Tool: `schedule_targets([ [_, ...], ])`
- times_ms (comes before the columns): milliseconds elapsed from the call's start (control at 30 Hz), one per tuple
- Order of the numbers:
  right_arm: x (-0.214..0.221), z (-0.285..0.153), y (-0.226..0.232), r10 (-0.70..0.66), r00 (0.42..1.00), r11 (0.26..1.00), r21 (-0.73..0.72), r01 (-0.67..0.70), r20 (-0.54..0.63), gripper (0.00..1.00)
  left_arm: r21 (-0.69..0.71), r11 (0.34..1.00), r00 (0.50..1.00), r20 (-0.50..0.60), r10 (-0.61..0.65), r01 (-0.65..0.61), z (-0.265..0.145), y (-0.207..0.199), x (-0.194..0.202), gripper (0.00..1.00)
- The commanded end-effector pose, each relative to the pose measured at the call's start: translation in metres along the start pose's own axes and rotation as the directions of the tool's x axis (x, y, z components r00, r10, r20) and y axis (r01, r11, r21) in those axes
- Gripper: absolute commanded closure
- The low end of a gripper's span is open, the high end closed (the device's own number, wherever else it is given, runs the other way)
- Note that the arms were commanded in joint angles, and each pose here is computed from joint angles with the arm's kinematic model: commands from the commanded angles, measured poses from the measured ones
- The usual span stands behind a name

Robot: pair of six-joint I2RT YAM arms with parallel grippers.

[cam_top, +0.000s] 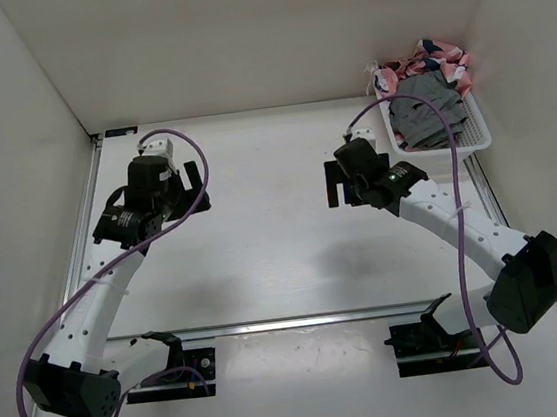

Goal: Fold and stack the shorts
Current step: Grab the shorts from the pile

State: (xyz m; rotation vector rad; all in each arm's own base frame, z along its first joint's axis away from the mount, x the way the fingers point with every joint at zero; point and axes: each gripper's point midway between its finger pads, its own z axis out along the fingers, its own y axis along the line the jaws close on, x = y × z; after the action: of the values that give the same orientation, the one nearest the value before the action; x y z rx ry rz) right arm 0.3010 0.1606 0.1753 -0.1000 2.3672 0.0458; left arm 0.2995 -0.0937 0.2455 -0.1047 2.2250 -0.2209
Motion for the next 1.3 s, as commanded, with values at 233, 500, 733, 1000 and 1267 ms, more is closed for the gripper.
schedule_targets([
  [233, -0.045, 0.006, -0.045, 0.119, 0.993, 0.980, 0.163, -0.117, -0.001, 0.00, -0.064, 0.998, 1.000, 0.019, 0.001, 0.000, 0.003, 0.008, -0.003, 0.00],
  [500, -0.084, 0.013, -0.082, 0.262, 0.964, 0.965, 0.008, -0.263, 0.046, 0.03, -0.020, 0.998, 0.998, -0.020, -0.060, 0.060, 0.009, -0.006, -0.003, 0.00],
  [733, -0.092, 0.030, -0.186, 0.479, 0.876, 0.859, 0.173, -0.482, 0.057, 0.58, 0.003, 0.995, 0.993, -0.077, -0.095, 0.095, 0.020, -0.015, 0.007, 0.00],
  [1000, -0.087, 0.103, -0.240, 0.568, 0.823, 0.788, 0.299, -0.538, -0.015, 0.14, 0.008, 0.995, 0.991, -0.090, -0.103, 0.104, 0.020, -0.017, 0.008, 0.00],
  [1267, -0.100, 0.172, -0.249, 0.582, 0.811, 0.786, 0.294, -0.544, -0.054, 0.00, -0.015, 0.994, 0.989, -0.099, -0.107, 0.106, 0.021, -0.010, 0.014, 0.00],
])
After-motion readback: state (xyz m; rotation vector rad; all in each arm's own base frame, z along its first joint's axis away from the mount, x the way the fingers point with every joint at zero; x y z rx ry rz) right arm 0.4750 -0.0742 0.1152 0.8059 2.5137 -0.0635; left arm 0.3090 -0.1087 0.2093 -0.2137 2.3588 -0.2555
